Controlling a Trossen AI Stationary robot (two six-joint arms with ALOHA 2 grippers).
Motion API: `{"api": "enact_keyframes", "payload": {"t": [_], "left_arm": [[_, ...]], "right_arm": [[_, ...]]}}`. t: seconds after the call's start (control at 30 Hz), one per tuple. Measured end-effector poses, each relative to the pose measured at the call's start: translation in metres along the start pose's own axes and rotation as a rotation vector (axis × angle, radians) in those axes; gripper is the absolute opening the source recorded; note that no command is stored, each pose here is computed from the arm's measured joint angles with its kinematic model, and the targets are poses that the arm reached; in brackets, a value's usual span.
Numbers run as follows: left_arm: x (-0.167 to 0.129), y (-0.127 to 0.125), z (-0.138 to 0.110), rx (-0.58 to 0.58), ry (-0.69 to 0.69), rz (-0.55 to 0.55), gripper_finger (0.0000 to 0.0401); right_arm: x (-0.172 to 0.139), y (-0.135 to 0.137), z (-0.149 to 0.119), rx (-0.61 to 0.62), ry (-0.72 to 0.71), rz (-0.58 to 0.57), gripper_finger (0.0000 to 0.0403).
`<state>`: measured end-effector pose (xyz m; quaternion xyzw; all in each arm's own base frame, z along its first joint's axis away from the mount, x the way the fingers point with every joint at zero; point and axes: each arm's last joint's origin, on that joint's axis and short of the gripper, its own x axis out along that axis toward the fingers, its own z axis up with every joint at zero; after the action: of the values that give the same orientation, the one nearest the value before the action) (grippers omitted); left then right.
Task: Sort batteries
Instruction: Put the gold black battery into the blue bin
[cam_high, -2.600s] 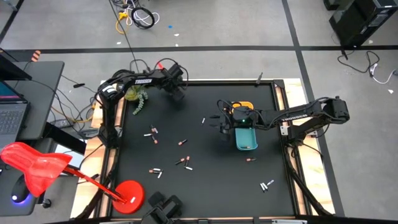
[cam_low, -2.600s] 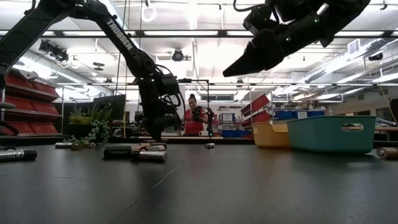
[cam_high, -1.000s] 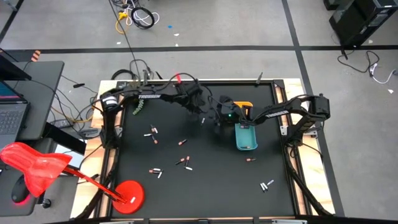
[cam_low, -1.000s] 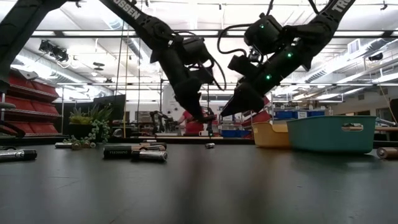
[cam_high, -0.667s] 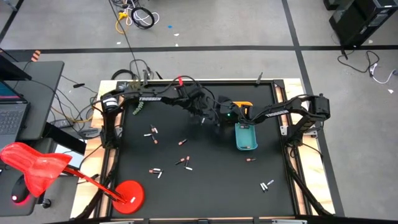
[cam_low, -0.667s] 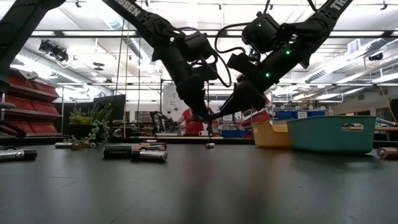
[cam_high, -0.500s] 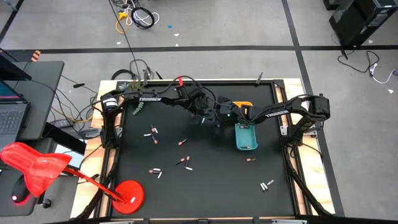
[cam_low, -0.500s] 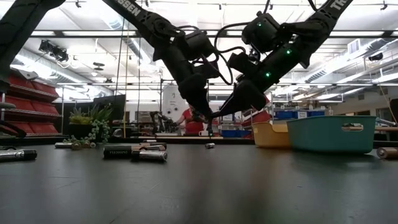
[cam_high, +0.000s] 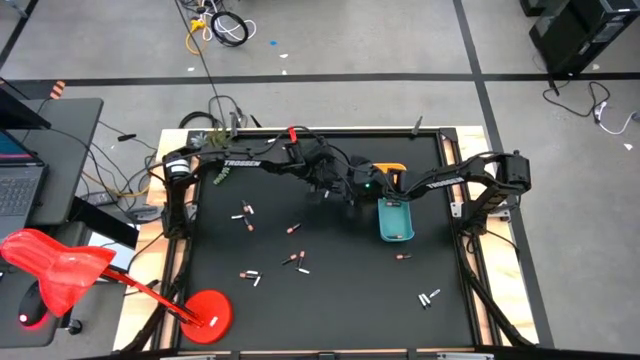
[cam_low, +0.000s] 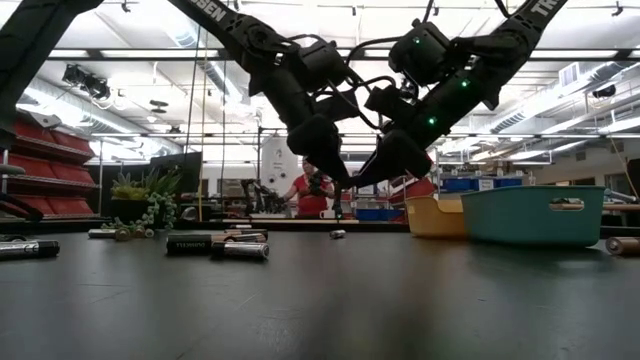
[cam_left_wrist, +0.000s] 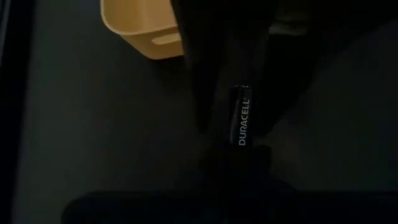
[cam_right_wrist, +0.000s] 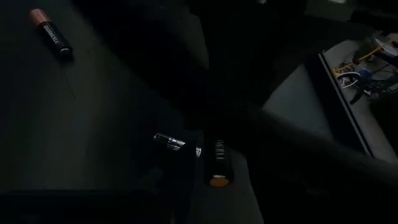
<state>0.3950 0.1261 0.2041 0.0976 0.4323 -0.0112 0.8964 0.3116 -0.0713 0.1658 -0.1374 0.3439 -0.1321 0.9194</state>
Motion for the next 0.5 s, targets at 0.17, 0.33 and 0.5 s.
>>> {"api": "enact_keyframes", "payload": {"t": [0.17, 0.33, 0.5], "left_arm": [[0.0000, 0.0008, 0.0016, 0.003, -0.016, 0.010, 0.0000], [0.0000, 0.0005, 0.0013, 0.003, -0.012, 0.009, 0.0000], [0.0004, -0.0019, 0.0029, -0.019, -0.015, 0.012, 0.0009]], "right_arm": [[0.0000, 0.0007, -0.0007, -0.002, 0.003, 0.020, 0.0127], [-0.0001, 0.0009, -0.0010, -0.015, 0.006, 0.023, 0.0049], [-0.0001, 0.0008, -0.0009, -0.017, 0.005, 0.023, 0.0049]]}}
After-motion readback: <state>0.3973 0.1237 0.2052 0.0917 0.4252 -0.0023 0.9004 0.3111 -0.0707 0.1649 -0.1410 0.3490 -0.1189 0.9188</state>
